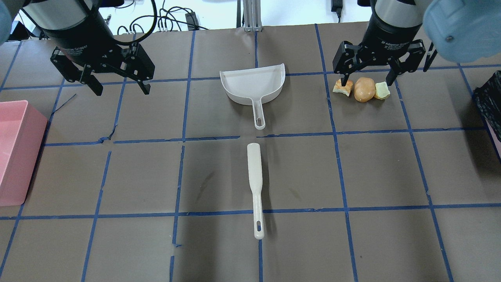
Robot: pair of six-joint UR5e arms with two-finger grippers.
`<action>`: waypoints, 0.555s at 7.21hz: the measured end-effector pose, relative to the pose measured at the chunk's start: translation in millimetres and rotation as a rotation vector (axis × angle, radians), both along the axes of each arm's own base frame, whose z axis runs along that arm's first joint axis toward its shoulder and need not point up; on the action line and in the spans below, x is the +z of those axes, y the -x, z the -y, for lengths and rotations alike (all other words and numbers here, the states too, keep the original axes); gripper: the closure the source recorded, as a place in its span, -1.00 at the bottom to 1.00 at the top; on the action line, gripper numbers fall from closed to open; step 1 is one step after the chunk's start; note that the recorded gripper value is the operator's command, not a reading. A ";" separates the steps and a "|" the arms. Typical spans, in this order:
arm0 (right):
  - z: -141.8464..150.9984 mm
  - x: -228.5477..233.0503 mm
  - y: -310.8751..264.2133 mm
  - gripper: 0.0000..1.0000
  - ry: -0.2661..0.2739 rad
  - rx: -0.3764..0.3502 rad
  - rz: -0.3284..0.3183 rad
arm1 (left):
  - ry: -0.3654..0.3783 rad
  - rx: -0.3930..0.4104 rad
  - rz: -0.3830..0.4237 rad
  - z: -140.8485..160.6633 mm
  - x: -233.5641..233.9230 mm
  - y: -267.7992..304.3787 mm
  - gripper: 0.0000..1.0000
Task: Sweep and dump trash in nearest bin
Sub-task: 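Move the right gripper over to the white dustpan handle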
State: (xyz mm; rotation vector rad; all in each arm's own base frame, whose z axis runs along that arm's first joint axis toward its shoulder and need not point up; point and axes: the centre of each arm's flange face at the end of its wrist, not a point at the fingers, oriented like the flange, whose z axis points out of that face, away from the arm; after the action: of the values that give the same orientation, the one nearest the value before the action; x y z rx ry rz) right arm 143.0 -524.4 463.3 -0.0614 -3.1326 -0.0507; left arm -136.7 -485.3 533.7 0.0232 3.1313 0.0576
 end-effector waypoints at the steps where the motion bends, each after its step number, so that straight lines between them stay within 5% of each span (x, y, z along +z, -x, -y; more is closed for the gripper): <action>1: 3.8 -7.0 -3.9 -1.00 -0.013 0.005 0.028 | 0.000 0.000 0.000 0.0 -0.2 -0.1 -1.00; 4: 13.5 -17.8 -35.1 -1.00 0.014 0.044 0.095 | -0.001 0.001 0.000 0.1 -0.4 -0.5 -1.00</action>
State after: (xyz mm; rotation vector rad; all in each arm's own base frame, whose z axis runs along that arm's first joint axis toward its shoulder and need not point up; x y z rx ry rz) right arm 178.1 -537.8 445.5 0.0106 -3.2281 -0.0322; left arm -136.2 -485.4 533.3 0.0217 3.1313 0.0587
